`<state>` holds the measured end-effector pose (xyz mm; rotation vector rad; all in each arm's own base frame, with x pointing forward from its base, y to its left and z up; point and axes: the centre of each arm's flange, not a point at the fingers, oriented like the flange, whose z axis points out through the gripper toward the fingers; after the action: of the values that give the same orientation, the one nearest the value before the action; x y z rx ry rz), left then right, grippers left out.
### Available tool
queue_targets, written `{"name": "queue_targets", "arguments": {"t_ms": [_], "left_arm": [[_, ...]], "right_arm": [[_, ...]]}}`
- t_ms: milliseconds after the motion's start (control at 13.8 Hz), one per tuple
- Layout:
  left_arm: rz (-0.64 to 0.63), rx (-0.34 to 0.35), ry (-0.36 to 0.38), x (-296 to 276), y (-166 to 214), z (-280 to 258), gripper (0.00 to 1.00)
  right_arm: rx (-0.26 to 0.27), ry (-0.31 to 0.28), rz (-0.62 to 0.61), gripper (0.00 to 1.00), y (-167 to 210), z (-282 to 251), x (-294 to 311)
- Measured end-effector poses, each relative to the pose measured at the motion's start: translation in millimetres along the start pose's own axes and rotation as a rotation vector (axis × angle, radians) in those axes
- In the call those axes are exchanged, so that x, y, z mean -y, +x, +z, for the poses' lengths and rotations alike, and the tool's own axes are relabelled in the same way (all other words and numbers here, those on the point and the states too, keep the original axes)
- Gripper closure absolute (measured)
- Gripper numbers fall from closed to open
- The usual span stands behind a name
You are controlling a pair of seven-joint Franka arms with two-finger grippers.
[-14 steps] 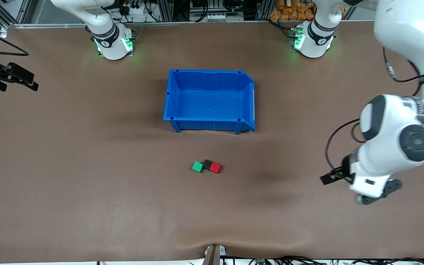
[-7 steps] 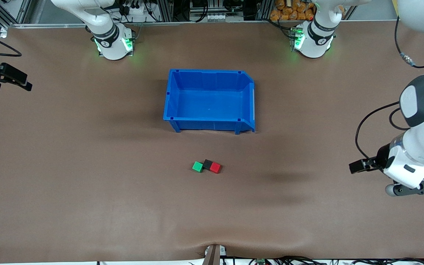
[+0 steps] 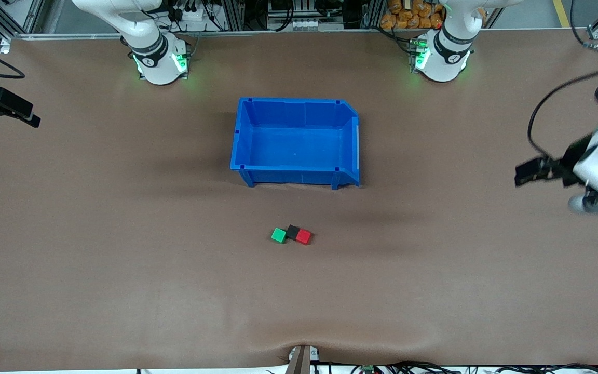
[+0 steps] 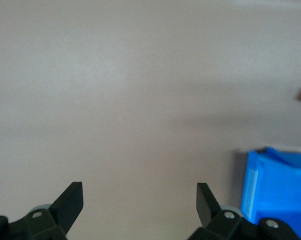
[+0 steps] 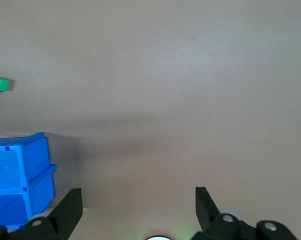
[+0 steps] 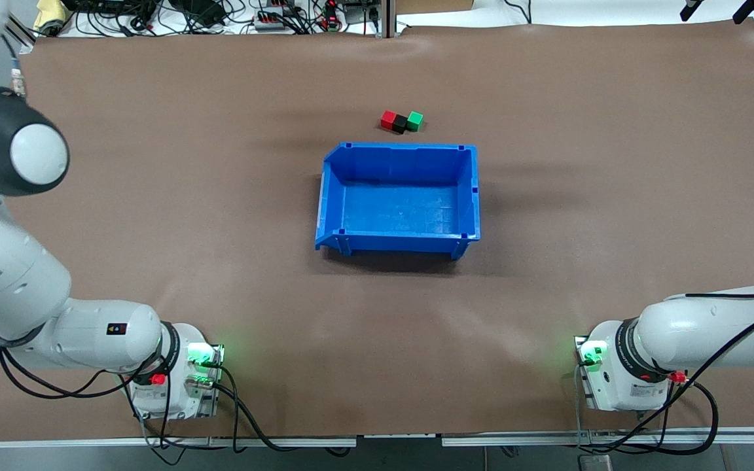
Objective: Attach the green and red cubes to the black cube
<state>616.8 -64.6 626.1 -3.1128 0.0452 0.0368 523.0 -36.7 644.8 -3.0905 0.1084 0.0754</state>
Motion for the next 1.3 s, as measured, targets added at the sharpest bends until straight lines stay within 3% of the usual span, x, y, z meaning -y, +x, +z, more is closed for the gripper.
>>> {"name": "queue_targets", "arguments": {"t_ms": [435,580,1087,1304], "left_arm": [[0.004,-0.024,0.024,3.5,-92.8,-55.7,0.00],[-0.018,-0.022,-0.011,13.8,-108.6,-58.8,0.00],[-0.044,-0.081,-0.020,38.9,-106.4,-62.1,0.00],[-0.046,-0.074,-0.018,39.4,-104.1,-57.0,0.00]], "right_arm": [[-0.019,0.001,0.038,0.00,-0.9,-9.5,-20.9],[-0.020,0.002,0.038,0.00,-0.9,-9.9,-20.6],[-0.033,0.001,0.019,0.00,-1.0,-15.7,-10.2],[-0.050,0.000,0.017,0.00,-1.6,-23.5,-8.9]]}}
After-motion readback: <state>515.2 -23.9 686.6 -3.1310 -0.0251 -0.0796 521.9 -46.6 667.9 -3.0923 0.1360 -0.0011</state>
